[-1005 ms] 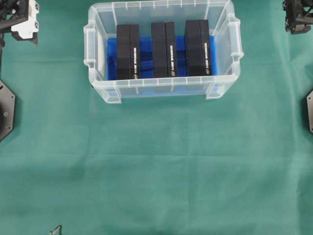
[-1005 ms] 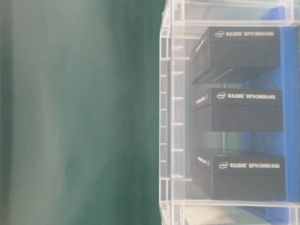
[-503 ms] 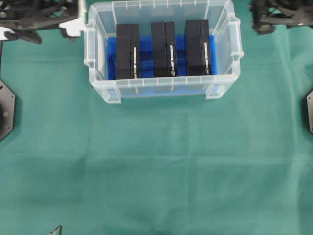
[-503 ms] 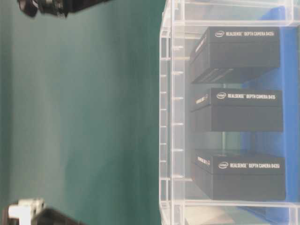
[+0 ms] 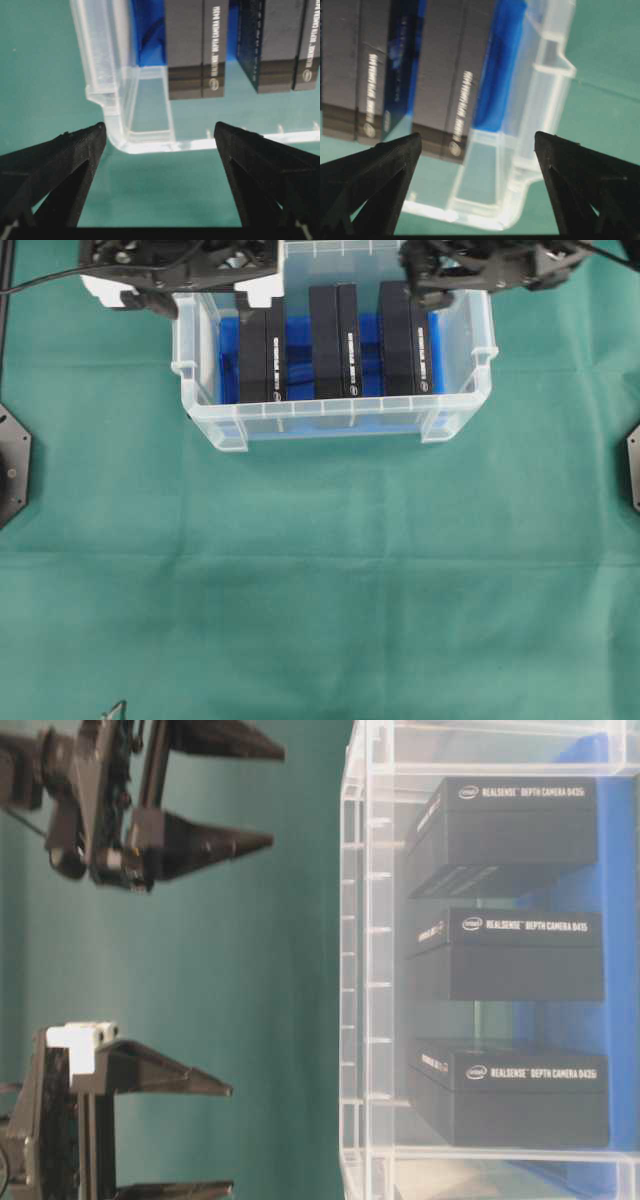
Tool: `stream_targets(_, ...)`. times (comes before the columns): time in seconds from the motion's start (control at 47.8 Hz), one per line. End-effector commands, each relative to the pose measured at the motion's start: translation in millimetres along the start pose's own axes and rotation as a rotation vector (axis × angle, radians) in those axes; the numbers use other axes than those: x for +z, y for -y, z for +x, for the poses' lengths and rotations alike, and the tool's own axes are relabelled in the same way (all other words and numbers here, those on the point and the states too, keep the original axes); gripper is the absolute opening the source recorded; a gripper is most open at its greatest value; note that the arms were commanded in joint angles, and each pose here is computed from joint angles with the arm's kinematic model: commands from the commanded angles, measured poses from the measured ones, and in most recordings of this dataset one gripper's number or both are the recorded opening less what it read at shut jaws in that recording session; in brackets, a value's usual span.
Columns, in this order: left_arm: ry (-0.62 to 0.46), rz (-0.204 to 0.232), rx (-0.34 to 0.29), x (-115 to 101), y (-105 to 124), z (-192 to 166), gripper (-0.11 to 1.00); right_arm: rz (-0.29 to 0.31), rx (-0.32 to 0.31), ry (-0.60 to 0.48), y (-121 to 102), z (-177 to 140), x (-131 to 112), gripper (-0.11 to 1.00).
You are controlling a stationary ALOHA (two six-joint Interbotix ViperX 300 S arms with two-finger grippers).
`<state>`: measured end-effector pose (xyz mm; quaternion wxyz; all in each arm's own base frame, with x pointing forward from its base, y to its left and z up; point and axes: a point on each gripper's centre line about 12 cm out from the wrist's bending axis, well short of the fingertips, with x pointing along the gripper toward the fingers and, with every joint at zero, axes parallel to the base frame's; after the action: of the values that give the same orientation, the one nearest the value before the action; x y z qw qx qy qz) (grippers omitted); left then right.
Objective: Take the box out of the case with both arms.
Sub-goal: 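Move both open grippers over the left and right black boxes, then align both grippers above the left and right boxes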
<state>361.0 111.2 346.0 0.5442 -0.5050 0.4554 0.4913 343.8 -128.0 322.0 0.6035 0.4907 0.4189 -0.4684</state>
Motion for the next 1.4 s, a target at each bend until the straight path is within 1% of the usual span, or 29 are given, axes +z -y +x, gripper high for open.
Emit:
stream_targets(0.0,0.019,0.001,-0.043,1,4,-12,0.89,-0.008,0.061,0.017,-13,-14,3,0.97)
stream_targets(0.168,0.021,-0.002,-0.039,2,5,-6,0.89,-0.033,0.073,0.000,-30,-9,3,0.97)
stream_targets(0.251,0.022,-0.004,-0.043,2,6,-4,0.89,-0.039,0.064,-0.003,-33,-6,4,0.97)
stream_targets(0.335,0.024,-0.003,-0.051,2,8,-2,0.89,-0.040,0.056,-0.007,-33,-4,3,0.97)
stream_targets(0.482,0.025,-0.002,-0.044,3,9,7,0.89,-0.042,0.058,-0.004,-34,-3,4,0.97)
stream_targets(0.607,0.028,0.002,-0.051,3,12,10,0.89,-0.042,0.055,-0.005,-34,-2,4,0.97)
stream_targets(0.775,0.033,0.002,-0.067,5,17,12,0.89,-0.042,0.051,-0.007,-34,0,4,0.97)
stream_targets(1.005,0.031,0.004,-0.061,6,19,16,0.89,-0.042,0.051,-0.007,-34,0,4,0.97)
stream_targets(1.277,0.034,0.005,-0.073,8,26,17,0.89,-0.042,0.048,-0.009,-33,1,3,0.97)
stream_targets(1.382,0.035,0.016,-0.074,9,28,18,0.89,-0.042,0.047,-0.009,-33,1,3,0.97)
